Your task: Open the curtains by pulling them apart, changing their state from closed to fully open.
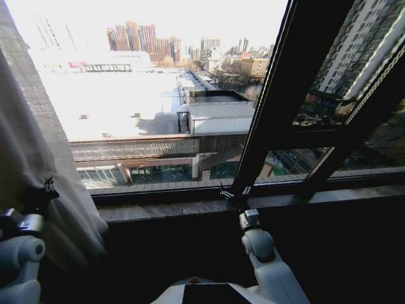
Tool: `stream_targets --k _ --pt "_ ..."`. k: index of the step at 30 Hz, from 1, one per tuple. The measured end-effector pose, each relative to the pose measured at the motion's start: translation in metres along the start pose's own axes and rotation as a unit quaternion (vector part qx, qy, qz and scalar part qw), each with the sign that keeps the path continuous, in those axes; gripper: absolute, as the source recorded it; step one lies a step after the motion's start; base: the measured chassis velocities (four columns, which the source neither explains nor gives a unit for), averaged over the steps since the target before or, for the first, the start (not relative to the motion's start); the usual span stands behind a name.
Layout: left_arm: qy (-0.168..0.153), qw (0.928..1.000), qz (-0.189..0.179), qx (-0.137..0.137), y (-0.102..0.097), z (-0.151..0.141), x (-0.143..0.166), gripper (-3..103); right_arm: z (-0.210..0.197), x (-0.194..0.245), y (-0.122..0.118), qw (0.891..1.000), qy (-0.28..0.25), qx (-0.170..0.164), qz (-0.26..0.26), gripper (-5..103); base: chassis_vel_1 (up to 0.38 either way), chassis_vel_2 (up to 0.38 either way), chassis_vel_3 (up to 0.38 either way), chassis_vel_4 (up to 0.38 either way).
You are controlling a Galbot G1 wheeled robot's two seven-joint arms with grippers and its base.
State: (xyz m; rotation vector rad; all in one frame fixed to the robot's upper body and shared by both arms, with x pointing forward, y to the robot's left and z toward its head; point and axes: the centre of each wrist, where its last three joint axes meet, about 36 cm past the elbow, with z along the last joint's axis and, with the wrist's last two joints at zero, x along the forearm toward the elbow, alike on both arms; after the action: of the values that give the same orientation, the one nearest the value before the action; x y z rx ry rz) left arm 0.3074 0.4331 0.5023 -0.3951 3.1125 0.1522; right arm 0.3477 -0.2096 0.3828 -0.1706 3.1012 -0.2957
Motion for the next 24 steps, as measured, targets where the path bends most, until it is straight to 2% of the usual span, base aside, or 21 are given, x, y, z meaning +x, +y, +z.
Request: stream_targets --k 3,8,16,24 --pt "0.001 0.9997 0.022 -0.006 -0.019 0.003 -0.002 0 0.0 0.0 0.001 1.0 0.0 0.001 -0.002 100 0.0 0.0 0.0 0.0" --pt "-0.001 0.9993 0.035 -0.009 -0.031 0.004 -0.005 0 0.001 0.002 0.005 1.0 0.0 0.003 -0.006 100 0.0 0.0 0.0 0.0" --pt "0.001 0.9993 0.035 -0.01 -0.033 0.006 -0.006 0 0.003 0.001 0.008 1.0 0.001 0.0 -0.006 100 0.082 0.072 -0.071 -0.074" --pt "0.001 0.9994 0.032 -0.011 -0.031 0.006 -0.006 0 0.002 0.0 0.01 1.0 -0.002 -0.002 -0.008 100 0.211 0.208 -0.224 -0.215"
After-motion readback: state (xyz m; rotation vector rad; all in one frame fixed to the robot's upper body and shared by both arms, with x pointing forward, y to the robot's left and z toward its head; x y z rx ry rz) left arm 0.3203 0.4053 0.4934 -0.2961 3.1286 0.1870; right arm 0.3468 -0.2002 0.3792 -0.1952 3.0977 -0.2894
